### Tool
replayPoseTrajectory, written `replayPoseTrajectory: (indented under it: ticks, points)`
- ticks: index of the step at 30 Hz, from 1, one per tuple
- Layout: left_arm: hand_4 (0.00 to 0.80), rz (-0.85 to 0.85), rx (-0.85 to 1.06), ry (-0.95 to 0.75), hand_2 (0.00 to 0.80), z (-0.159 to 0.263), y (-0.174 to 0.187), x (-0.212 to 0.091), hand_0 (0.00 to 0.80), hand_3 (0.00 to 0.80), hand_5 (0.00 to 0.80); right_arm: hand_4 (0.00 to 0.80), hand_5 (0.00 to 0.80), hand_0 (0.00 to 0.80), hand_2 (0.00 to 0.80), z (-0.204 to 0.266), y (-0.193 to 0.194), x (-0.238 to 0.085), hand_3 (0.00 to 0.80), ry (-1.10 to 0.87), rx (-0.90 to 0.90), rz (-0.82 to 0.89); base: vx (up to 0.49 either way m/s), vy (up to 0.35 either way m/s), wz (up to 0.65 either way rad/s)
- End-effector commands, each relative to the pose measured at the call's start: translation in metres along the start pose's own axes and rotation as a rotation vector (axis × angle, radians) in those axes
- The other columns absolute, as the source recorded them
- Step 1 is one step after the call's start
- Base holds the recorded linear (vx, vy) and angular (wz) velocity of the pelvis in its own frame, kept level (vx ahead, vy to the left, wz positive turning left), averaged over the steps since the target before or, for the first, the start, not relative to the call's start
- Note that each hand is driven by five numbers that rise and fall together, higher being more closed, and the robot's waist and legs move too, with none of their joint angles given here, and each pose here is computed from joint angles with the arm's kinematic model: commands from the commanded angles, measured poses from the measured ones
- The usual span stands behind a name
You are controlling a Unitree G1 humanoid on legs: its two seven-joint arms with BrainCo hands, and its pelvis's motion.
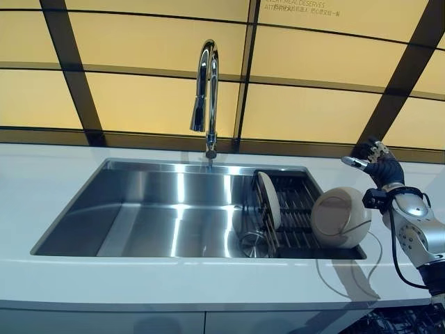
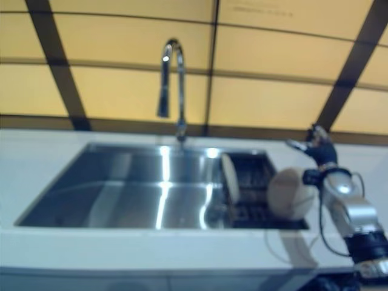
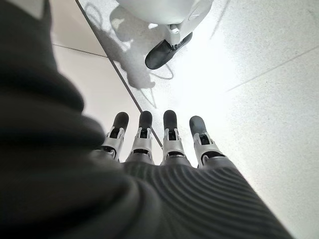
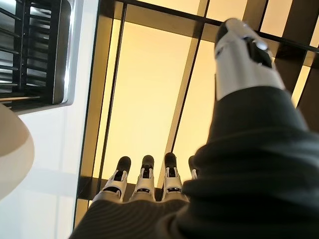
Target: Take plates into dishwasher
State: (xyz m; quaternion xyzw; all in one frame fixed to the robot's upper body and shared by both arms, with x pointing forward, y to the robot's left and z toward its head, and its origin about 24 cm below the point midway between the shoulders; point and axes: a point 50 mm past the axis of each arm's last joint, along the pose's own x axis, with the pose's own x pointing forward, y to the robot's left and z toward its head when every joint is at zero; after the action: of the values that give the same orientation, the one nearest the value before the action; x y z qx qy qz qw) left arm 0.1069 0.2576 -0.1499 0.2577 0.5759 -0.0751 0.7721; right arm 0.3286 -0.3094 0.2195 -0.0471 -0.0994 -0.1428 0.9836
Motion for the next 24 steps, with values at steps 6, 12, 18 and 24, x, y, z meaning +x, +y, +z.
replayPoseTrajectory:
  ticks: [6, 12, 18, 24]
  points:
    - [0.0, 0.029, -0.026, 0.026, 0.0, -0.008, 0.01, -0.001, 0.0, 0.0, 0.0, 0.0, 0.0, 0.0, 0.0, -0.008, -0.026, -0.001, 0.0, 0.086, -0.052, -0.028, 0.0, 0.0, 0.0]
    - [0.0, 0.04, -0.03, 0.025, 0.0, -0.011, 0.013, -0.001, 0.0, 0.0, 0.0, 0.0, 0.0, 0.0, 0.0, -0.025, -0.035, -0.007, 0.0, 0.147, -0.046, -0.039, 0.0, 0.0, 0.0]
    - [0.0, 0.044, -0.032, 0.025, 0.0, -0.011, 0.013, -0.001, 0.0, 0.0, 0.0, 0.0, 0.0, 0.0, 0.0, -0.04, -0.042, -0.013, 0.0, 0.195, -0.032, -0.069, 0.0, 0.0, 0.0]
    - [0.0, 0.047, -0.037, 0.027, 0.0, -0.013, 0.012, -0.002, 0.0, 0.0, 0.0, 0.0, 0.0, 0.0, 0.0, -0.049, -0.048, -0.017, 0.0, 0.217, -0.032, -0.111, 0.0, 0.0, 0.0]
